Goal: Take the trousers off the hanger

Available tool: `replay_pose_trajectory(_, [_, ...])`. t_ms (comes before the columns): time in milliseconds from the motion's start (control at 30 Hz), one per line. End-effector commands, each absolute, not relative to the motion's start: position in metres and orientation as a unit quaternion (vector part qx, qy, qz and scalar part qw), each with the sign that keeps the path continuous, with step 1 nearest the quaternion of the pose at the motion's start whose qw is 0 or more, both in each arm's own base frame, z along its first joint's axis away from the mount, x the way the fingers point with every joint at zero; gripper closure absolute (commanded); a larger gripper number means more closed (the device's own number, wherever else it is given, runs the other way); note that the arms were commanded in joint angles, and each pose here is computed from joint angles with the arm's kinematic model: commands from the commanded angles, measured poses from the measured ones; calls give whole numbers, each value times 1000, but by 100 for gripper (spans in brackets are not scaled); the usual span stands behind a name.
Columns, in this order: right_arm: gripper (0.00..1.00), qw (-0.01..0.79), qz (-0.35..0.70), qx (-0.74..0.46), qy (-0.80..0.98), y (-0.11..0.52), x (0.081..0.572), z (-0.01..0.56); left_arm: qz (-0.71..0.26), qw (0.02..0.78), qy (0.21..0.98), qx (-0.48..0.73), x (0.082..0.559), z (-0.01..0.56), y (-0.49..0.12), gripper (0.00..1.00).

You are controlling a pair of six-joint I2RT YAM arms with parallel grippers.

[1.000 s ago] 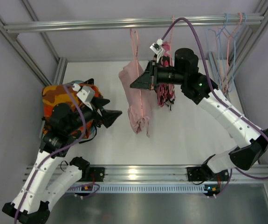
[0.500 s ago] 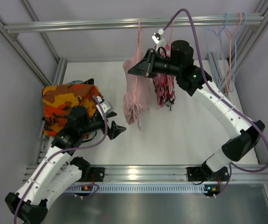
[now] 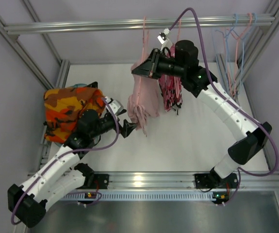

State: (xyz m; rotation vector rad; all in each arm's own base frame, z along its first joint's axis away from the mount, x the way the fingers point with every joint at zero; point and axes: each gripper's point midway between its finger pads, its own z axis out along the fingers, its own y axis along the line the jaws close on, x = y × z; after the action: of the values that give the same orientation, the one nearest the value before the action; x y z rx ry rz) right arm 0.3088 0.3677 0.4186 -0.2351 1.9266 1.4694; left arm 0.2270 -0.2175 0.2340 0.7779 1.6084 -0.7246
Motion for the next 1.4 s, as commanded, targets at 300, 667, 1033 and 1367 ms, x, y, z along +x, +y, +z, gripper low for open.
replay_pose_trajectory(300, [100,393,603,-112,685,363,299,474,-285,636,637,328,250,261,-233,10])
replay_pose_trajectory(667, [100,390,611,-122,678,364,291,480,-228,657,640,325,268,261,-223,40])
replay_pose_trajectory(1033, [100,385,605,-151,680,362,279,467,-252,670,649,257,274,307,-220,100])
replay_pose_trajectory(1367, [100,388,566,-165,708,344,275,430,-363,712,579,160,242,471,-207,100])
